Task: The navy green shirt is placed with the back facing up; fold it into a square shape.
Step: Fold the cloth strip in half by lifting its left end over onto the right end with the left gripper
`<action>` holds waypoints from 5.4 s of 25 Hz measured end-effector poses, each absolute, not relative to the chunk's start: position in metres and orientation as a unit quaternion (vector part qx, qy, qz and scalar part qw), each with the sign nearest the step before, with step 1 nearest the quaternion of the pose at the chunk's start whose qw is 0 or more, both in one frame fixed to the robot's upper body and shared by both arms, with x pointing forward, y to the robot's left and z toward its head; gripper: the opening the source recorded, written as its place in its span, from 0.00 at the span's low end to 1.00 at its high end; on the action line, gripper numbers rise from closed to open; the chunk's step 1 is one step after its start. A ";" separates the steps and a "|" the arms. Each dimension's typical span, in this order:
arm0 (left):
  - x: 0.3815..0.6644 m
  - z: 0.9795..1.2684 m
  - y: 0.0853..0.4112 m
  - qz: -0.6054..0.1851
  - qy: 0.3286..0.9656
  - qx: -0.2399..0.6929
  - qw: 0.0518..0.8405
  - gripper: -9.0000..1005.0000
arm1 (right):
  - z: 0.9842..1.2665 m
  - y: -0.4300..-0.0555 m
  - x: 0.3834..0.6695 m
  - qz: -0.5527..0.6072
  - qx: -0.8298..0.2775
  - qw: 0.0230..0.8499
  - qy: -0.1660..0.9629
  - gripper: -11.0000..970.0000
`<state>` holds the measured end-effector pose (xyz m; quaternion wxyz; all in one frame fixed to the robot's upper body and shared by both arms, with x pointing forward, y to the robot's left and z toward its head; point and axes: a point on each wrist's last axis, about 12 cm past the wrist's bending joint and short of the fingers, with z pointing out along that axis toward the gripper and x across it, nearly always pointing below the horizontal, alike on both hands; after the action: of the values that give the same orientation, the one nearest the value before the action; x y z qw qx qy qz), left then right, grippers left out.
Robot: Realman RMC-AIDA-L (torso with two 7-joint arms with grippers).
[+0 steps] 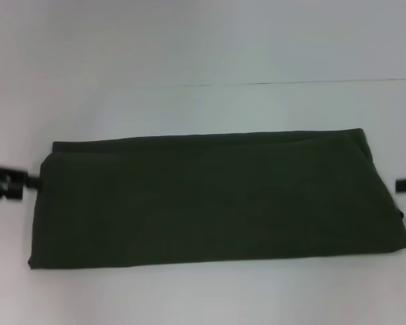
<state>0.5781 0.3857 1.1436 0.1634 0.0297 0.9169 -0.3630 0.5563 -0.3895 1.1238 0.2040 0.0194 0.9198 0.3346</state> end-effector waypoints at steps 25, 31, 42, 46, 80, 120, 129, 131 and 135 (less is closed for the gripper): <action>0.509 1.102 0.417 -0.487 0.831 -0.183 0.199 0.96 | 1.169 -0.346 0.602 0.415 -0.142 0.301 0.847 0.94; 0.494 1.090 0.419 -0.479 0.836 -0.202 0.177 0.96 | 1.169 -0.340 0.603 0.417 -0.148 0.295 0.847 0.94; 0.491 1.072 0.407 -0.473 0.841 -0.217 0.146 0.96 | 1.166 -0.338 0.603 0.418 -0.147 0.293 0.847 0.94; 0.492 1.070 0.409 -0.464 0.844 -0.225 0.148 0.96 | 1.166 -0.339 0.603 0.418 -0.147 0.293 0.847 0.94; 0.503 1.056 0.396 -0.439 0.857 -0.233 0.134 0.96 | 1.166 -0.337 0.573 0.410 -0.380 0.355 0.749 0.94; 0.526 1.052 0.367 -0.441 0.862 -0.217 0.126 0.94 | 1.167 -0.338 0.573 0.415 -0.371 0.367 0.745 0.94; 0.527 1.052 0.367 -0.441 0.861 -0.219 0.126 0.89 | 1.168 -0.338 0.574 0.415 -0.371 0.369 0.745 0.94; 0.527 1.052 0.367 -0.442 0.861 -0.219 0.126 0.85 | 1.168 -0.338 0.574 0.415 -0.371 0.369 0.745 0.94; 0.527 1.052 0.367 -0.442 0.860 -0.220 0.126 0.70 | 1.168 -0.338 0.575 0.414 -0.370 0.370 0.745 0.94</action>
<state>0.5267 0.3669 1.0524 0.1261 -0.2199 0.8603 -0.4422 0.5747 -0.3382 1.1677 0.3703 -0.3700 0.7450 0.4135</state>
